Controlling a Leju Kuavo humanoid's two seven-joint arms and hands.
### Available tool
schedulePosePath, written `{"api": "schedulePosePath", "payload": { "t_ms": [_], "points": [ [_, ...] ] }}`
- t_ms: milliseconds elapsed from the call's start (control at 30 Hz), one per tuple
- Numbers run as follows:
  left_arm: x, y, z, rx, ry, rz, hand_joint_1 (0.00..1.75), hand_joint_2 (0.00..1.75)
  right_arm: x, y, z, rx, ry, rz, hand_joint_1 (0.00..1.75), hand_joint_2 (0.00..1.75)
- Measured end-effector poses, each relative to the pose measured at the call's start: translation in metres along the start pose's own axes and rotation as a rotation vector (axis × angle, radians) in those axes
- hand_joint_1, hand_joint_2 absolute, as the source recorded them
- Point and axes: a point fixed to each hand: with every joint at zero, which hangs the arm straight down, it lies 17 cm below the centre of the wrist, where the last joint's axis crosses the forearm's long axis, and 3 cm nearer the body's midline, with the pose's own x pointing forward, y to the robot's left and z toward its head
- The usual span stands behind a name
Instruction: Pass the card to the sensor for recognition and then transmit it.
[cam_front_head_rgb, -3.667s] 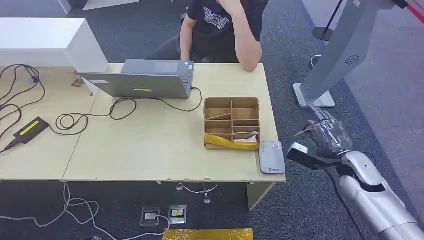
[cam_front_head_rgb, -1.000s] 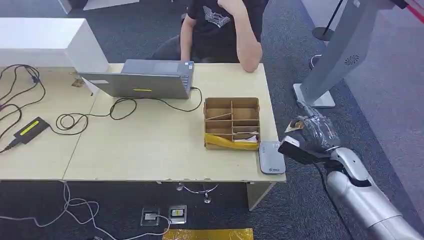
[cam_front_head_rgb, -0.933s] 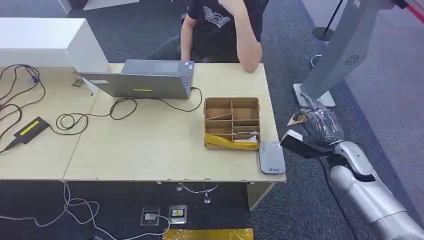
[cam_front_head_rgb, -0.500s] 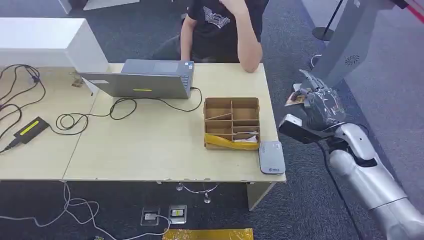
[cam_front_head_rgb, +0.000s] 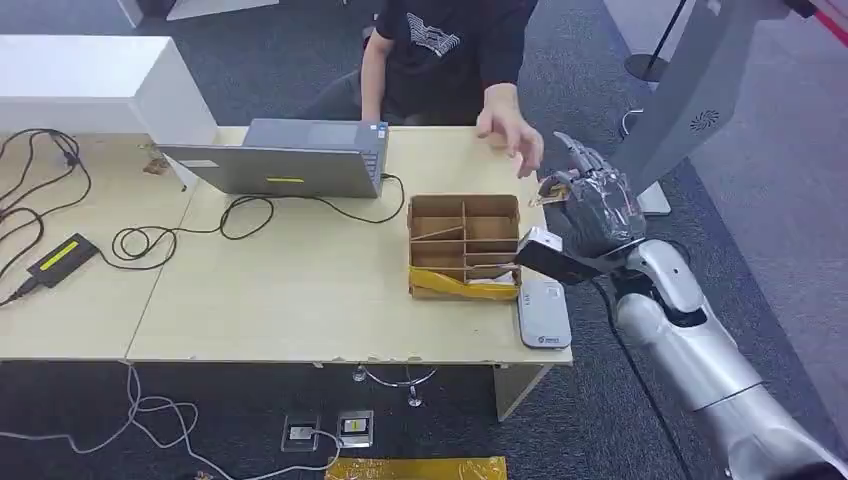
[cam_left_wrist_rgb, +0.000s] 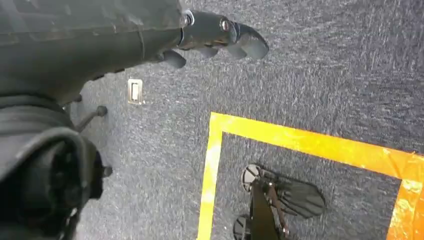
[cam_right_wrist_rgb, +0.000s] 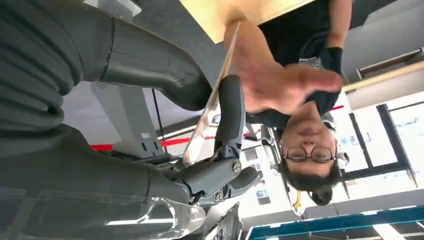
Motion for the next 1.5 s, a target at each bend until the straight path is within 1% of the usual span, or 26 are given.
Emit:
{"api": "schedulePosePath", "payload": {
  "t_ms": [500,533,567,767,967,1067,1200,1300,1333,1500],
  "points": [
    [-0.001,-0.005,0.001,-0.006,-0.002,-0.019,0.0,0.0,0.017,0.004,-0.013,-0.004,-0.016,-0.011,1.75,1.75],
    [-0.001,-0.005,0.001,-0.007,-0.002,-0.02,0.0,0.0,0.018,0.004,-0.013,-0.003,-0.018,-0.01,0.03,1.75],
    [-0.002,-0.006,0.001,-0.008,-0.002,-0.021,0.0,0.0,0.018,0.005,-0.013,-0.002,-0.019,-0.006,0.0,1.75],
    [-0.002,-0.009,0.001,-0.011,-0.001,-0.022,0.0,0.0,0.021,0.005,-0.014,-0.028,-0.029,0.033,0.0,1.75],
    [-0.002,-0.011,0.002,-0.012,-0.001,-0.023,0.0,0.0,0.018,0.013,-0.013,-0.006,-0.022,0.071,0.0,1.75],
    [-0.003,-0.011,0.002,-0.012,-0.001,-0.023,0.0,0.0,0.013,0.023,-0.011,0.051,0.009,0.125,0.0,1.75],
    [-0.004,-0.01,0.001,-0.011,0.0,-0.023,0.0,0.0,0.004,0.035,-0.003,0.133,0.06,0.147,0.0,1.75],
    [-0.005,-0.009,0.001,-0.009,0.006,-0.02,0.0,0.0,-0.013,0.051,0.015,0.252,0.149,0.171,0.0,1.75],
    [-0.005,-0.009,0.001,-0.009,0.009,-0.018,0.0,0.0,-0.015,0.053,0.02,0.271,0.166,0.177,0.0,1.75],
    [-0.007,-0.008,0.001,-0.005,0.017,-0.012,0.0,0.0,-0.017,0.058,0.034,0.33,0.186,0.221,0.0,1.75]
  ]
}}
